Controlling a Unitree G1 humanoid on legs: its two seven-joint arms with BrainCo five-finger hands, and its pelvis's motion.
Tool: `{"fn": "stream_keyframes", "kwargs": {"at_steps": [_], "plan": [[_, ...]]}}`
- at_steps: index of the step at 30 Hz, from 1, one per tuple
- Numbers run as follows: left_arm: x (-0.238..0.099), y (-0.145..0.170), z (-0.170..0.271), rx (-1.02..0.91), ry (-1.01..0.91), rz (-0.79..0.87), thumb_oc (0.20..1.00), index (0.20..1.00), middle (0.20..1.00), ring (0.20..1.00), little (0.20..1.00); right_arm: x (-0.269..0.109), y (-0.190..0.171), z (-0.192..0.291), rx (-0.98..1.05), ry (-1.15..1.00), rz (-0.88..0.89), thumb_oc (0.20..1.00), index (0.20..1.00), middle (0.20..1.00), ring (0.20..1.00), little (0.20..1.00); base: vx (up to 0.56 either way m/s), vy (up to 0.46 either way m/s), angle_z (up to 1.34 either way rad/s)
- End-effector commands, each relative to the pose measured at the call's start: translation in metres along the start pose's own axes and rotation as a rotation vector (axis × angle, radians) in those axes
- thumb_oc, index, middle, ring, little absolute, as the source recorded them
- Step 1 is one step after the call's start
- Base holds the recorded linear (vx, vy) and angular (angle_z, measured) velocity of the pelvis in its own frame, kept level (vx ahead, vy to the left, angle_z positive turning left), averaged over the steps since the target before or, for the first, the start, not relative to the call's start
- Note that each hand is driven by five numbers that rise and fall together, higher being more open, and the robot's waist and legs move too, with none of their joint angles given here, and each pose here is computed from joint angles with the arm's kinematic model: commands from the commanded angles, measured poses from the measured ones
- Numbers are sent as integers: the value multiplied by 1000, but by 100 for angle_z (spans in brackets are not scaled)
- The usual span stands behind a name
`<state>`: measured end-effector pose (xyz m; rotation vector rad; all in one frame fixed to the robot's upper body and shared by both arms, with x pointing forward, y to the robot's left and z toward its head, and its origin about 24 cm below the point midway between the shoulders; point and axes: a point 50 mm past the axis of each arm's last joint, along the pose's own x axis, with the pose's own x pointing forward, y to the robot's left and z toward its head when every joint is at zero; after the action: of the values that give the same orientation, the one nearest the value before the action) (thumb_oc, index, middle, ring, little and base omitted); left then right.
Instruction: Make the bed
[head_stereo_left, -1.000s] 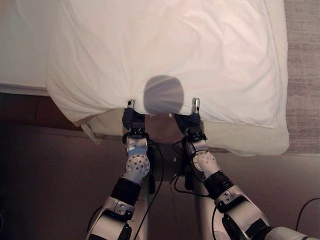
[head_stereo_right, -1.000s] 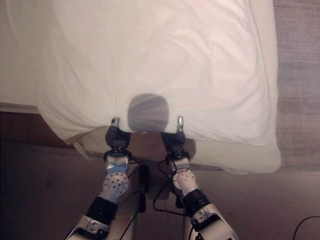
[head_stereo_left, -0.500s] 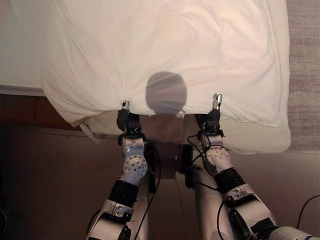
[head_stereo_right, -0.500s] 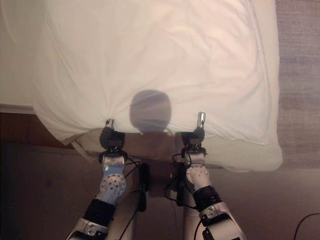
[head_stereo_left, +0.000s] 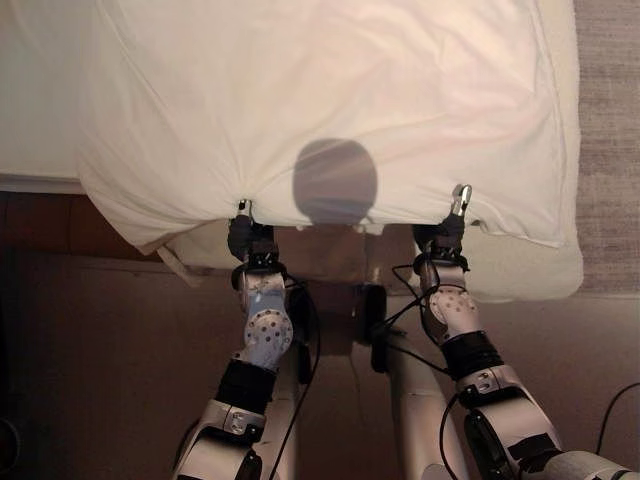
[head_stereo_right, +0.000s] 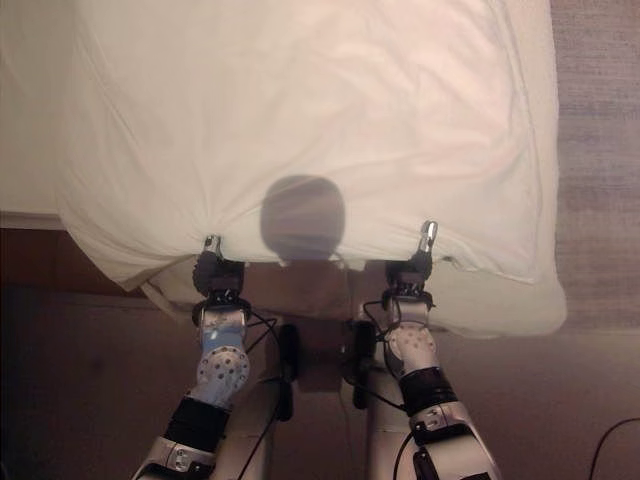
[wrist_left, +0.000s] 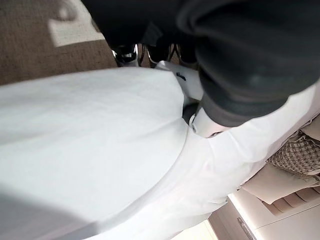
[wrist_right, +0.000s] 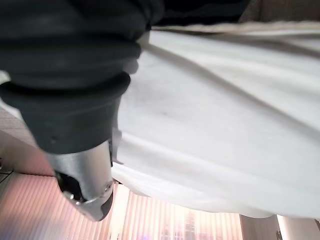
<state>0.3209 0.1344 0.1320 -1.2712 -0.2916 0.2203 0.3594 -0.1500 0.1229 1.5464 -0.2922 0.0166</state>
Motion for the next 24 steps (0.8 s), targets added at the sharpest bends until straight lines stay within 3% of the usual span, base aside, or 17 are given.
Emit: {"fn": "stream_keyframes", "kwargs": {"at_steps": [1, 2, 21, 22, 23, 24], "plan": [[1, 7, 85, -18, -402, -17, 200, 200, 200, 200, 200, -6, -4, 96, -93, -361, 7, 278, 278, 278, 278, 278, 0, 0, 0], [1, 8, 85, -15, -403, -13, 200, 200, 200, 200, 200, -6, -4, 97, -92, -365, 7, 200, 200, 200, 200, 200, 0, 0, 0], [0, 21, 88, -9, -404, 31, 200, 200, 200, 200, 200, -13, 14, 70, -55, -272, 183, 200, 200, 200, 200, 200, 0, 0, 0], [0, 24, 87, -9, -399, 39, 423, 423, 423, 423, 423, -14, 18, 70, -39, -273, 212, 200, 200, 200, 200, 200, 0, 0, 0], [-1, 27, 89, -4, -400, 45, 507, 507, 507, 507, 507, -16, 21, 68, -38, -272, 236, 200, 200, 200, 200, 200, 0, 0, 0], [-3, 34, 88, -17, -392, 65, 765, 765, 765, 765, 765, -19, 29, 63, -14, -259, 292, 200, 200, 200, 200, 200, 0, 0, 0]]}}
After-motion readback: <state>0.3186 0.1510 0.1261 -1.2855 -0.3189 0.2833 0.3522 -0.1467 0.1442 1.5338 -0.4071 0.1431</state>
